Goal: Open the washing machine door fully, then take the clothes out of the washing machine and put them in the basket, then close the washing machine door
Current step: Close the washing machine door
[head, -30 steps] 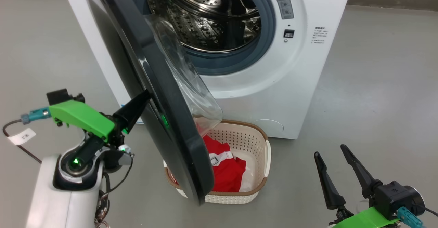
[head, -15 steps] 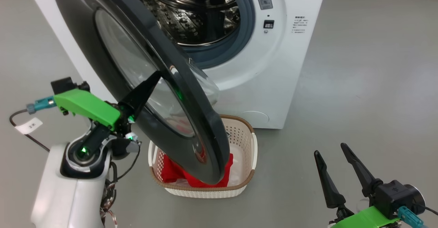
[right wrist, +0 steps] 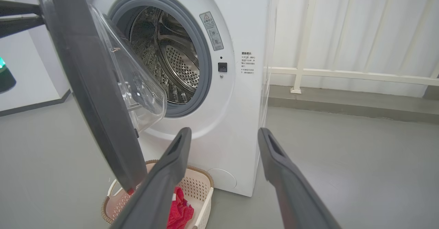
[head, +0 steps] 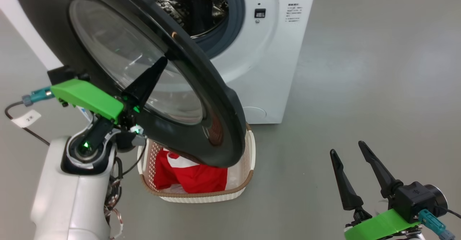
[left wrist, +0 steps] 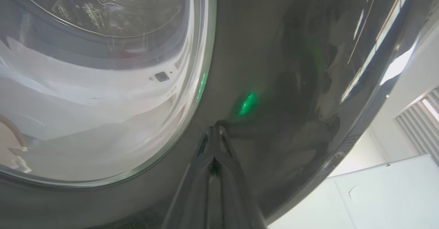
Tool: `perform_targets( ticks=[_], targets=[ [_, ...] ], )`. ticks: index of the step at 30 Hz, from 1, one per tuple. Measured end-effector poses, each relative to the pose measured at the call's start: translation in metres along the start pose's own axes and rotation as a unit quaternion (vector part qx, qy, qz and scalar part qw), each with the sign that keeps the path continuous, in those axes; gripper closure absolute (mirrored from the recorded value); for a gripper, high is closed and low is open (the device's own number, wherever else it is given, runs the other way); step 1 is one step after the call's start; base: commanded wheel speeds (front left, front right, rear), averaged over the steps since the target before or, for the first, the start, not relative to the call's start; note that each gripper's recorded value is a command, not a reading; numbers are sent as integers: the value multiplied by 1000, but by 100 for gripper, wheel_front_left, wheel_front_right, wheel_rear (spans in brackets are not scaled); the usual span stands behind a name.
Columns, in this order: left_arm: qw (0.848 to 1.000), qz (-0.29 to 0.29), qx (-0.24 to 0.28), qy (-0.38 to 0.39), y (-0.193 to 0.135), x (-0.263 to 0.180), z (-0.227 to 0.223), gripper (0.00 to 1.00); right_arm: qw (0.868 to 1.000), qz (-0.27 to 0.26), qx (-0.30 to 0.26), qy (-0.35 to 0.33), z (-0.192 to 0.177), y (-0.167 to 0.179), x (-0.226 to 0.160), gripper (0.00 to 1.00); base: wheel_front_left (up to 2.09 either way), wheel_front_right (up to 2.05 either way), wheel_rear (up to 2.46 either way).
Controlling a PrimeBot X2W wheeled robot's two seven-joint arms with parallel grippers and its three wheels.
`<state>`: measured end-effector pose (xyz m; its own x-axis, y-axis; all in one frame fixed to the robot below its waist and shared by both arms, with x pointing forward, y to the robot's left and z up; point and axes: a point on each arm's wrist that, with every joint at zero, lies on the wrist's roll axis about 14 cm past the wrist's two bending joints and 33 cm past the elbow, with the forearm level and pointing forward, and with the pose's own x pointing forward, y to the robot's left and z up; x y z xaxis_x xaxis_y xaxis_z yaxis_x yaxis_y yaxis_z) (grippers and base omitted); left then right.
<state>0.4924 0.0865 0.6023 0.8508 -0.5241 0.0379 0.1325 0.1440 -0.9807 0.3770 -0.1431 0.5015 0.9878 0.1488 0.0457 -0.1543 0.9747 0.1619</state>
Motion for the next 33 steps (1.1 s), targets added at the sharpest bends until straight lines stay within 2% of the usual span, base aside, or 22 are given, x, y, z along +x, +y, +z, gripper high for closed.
perform_targets(
  ticks=[33],
  targets=[
    [1000, -16, -12, 14, 4, 83, -9, 100, 998, -57, -13, 20, -14, -38, -5, 0, 0, 0, 0]
  ],
)
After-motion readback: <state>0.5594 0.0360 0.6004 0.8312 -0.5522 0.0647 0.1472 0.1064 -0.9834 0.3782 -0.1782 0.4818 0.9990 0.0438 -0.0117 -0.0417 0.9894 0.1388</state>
